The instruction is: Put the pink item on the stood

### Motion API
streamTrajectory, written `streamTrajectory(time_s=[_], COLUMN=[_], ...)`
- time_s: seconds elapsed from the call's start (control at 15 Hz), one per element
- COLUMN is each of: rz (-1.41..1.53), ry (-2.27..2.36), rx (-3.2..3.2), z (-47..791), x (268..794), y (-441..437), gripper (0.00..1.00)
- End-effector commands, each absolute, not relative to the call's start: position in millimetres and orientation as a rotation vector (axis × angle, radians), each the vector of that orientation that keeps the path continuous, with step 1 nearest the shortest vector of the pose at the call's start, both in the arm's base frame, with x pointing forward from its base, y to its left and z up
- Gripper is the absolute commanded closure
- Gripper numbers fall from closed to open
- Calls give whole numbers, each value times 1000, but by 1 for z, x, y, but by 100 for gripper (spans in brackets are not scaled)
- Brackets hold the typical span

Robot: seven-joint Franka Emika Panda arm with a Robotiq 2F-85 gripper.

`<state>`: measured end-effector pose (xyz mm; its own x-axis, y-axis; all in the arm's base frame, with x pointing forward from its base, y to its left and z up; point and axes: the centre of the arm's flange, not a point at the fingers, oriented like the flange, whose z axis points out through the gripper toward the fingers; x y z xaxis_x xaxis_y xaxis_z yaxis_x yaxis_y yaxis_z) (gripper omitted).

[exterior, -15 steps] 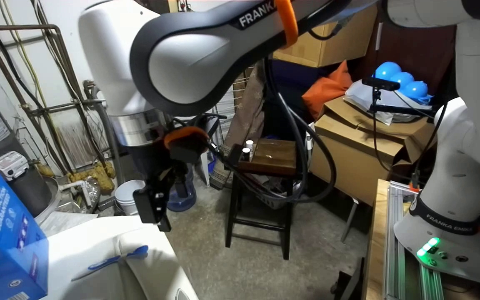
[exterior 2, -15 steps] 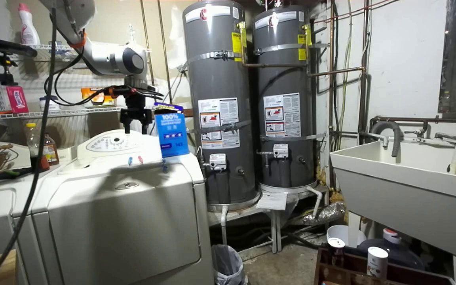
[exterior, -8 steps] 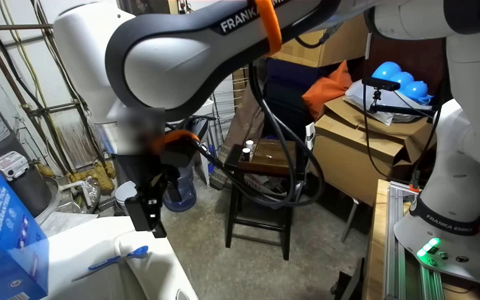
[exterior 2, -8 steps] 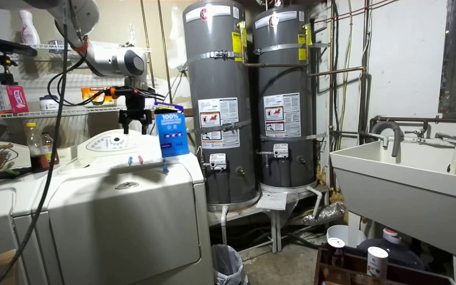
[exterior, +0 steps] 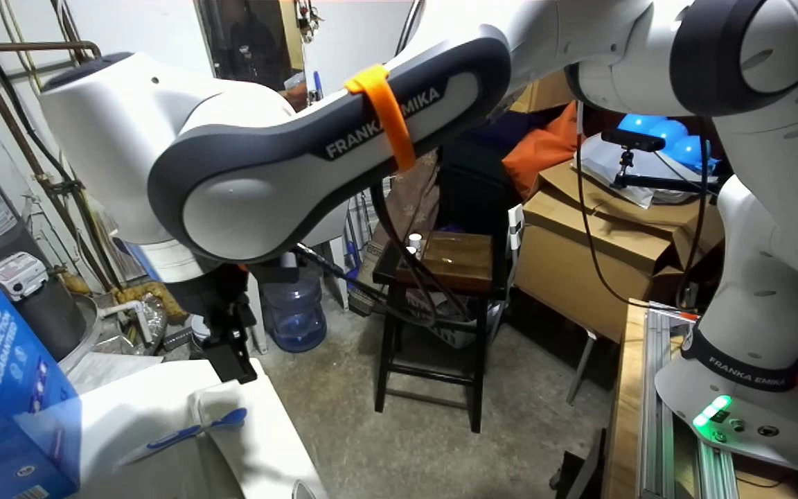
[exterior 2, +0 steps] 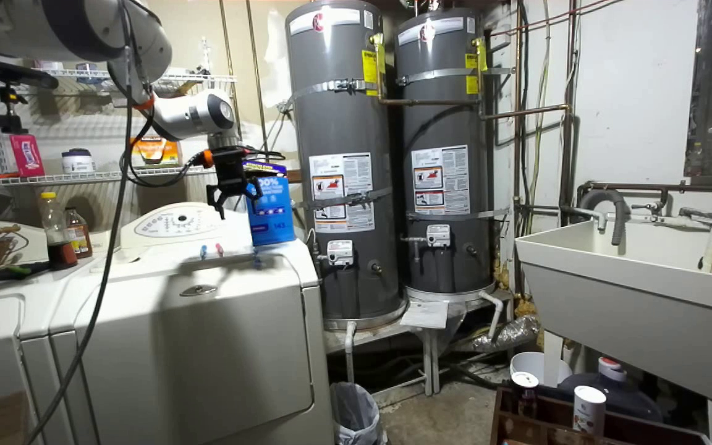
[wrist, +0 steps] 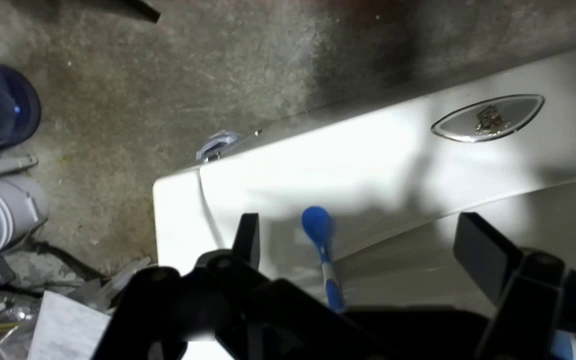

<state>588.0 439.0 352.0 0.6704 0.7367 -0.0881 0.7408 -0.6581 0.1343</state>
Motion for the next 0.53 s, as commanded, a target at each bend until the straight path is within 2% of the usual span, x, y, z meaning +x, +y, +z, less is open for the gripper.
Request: streamTrajectory(time_s=[0.0, 0.13, 0.2, 0.47], rz=[169, 257, 183, 231], ry=[1417, 1549, 1436, 1520], rx=[2638, 2593, 2652, 2618], z=[357, 356, 355, 351], x=[630, 625, 605, 601], y=[488, 512, 476, 498], gripper=[0, 0, 0, 0])
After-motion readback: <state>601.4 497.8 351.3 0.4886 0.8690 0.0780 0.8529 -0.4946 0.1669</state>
